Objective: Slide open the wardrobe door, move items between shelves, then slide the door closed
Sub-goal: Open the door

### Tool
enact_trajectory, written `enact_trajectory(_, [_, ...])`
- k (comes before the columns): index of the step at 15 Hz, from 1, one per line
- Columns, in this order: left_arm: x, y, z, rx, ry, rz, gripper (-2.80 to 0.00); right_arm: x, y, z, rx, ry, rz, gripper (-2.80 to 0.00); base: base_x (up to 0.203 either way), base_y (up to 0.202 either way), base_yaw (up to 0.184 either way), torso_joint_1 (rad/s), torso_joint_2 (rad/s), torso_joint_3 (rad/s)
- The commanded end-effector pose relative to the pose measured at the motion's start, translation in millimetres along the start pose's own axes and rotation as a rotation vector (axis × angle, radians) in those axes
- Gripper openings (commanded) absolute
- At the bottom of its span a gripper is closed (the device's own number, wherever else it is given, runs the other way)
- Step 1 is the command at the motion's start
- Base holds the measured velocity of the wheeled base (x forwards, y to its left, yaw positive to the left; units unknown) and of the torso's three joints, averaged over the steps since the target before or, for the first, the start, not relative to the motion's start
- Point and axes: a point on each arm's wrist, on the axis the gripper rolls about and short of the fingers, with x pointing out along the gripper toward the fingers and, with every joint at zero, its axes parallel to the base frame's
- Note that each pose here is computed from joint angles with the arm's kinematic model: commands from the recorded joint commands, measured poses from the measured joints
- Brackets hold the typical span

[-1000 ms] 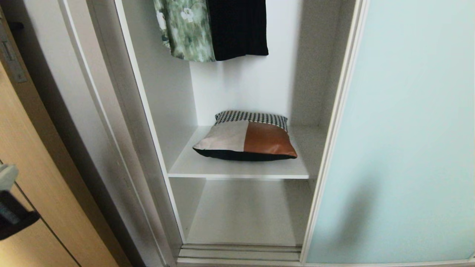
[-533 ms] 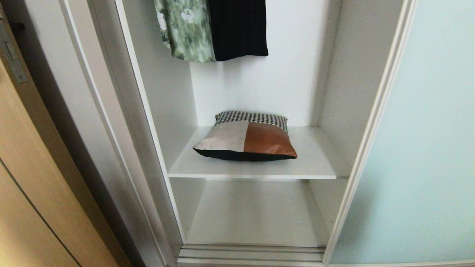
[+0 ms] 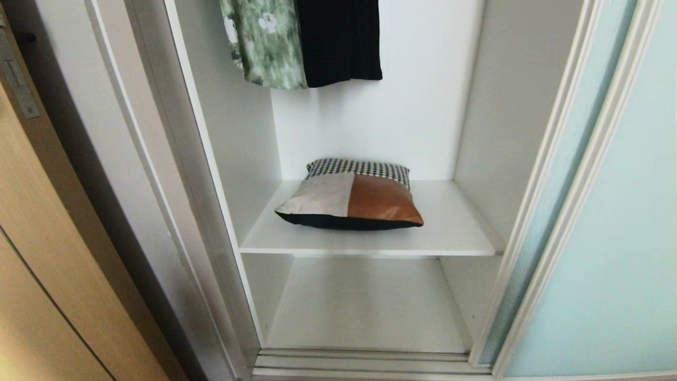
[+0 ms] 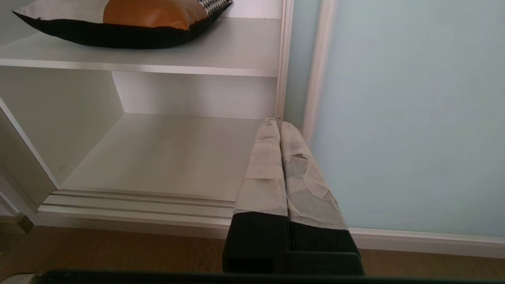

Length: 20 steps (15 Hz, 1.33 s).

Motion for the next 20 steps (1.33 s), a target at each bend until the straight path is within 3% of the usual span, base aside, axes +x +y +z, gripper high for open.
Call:
enact_trajectory(1, [0.0, 0.0, -1.6, 0.0, 0.005, 0.0, -2.8, 0.1, 0.0, 0.1, 0.0, 0.001, 0.001, -2.8, 0.0, 0.0, 0.0, 0.0, 0.0, 0.0])
enact_trajectory(20, [-0.1, 0.0, -1.6, 0.0, 0.004, 0.0, -2.8, 0.1, 0.0, -0.1, -0.005, 0.003, 0.001, -2.8, 0.0, 0.0, 0.0, 0.0, 0.0, 0.0])
